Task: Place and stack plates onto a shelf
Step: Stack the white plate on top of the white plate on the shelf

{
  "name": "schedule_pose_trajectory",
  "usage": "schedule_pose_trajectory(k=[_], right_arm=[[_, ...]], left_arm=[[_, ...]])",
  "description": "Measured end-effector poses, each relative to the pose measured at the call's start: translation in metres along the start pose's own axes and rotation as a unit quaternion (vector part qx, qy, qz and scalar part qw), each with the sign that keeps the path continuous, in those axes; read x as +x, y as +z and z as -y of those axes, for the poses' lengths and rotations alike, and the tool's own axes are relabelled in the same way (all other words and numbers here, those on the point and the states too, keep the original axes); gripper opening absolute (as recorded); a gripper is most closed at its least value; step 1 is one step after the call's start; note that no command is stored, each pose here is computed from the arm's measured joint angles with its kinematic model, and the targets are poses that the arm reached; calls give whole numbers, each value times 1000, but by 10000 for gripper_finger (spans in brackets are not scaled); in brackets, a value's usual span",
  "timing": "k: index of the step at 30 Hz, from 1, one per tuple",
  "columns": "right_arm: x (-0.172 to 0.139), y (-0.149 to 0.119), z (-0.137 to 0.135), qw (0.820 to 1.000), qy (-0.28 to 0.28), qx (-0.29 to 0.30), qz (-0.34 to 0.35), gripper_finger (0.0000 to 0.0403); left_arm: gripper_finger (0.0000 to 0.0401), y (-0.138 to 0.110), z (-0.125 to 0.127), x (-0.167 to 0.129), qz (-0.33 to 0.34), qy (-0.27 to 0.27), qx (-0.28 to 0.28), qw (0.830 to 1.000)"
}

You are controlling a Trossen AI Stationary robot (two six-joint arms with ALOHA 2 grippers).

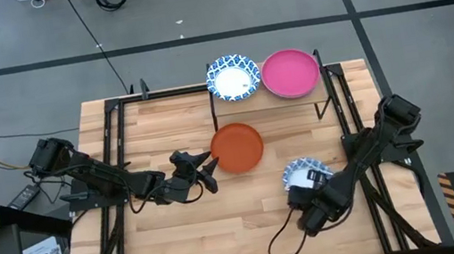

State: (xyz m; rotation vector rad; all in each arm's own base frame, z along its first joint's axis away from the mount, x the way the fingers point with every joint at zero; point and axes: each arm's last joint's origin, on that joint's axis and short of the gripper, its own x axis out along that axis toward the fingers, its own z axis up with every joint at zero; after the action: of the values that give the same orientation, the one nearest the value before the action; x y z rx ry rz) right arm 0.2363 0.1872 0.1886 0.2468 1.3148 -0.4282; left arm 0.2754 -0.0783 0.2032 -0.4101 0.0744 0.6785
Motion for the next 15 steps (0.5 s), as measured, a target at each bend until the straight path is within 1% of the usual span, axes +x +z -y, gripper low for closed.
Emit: schedule_pose_trajectory(k=[4, 8, 13, 15], right_arm=[[-10, 18, -3, 998, 11, -53, 33, 12], [-15, 34, -5, 992, 28, -106, 64, 12], [-15, 52, -8, 974, 55, -190, 106, 11], [-14, 58, -6, 965, 52, -231, 114, 11]], left_arm=[[174, 0, 0, 0, 0, 0, -1, 1000], [174, 1, 1, 0, 2, -2, -5, 1000], [174, 2, 2, 0, 5, -7, -15, 1000], [174, 2, 2, 0, -1, -16, -34, 999]])
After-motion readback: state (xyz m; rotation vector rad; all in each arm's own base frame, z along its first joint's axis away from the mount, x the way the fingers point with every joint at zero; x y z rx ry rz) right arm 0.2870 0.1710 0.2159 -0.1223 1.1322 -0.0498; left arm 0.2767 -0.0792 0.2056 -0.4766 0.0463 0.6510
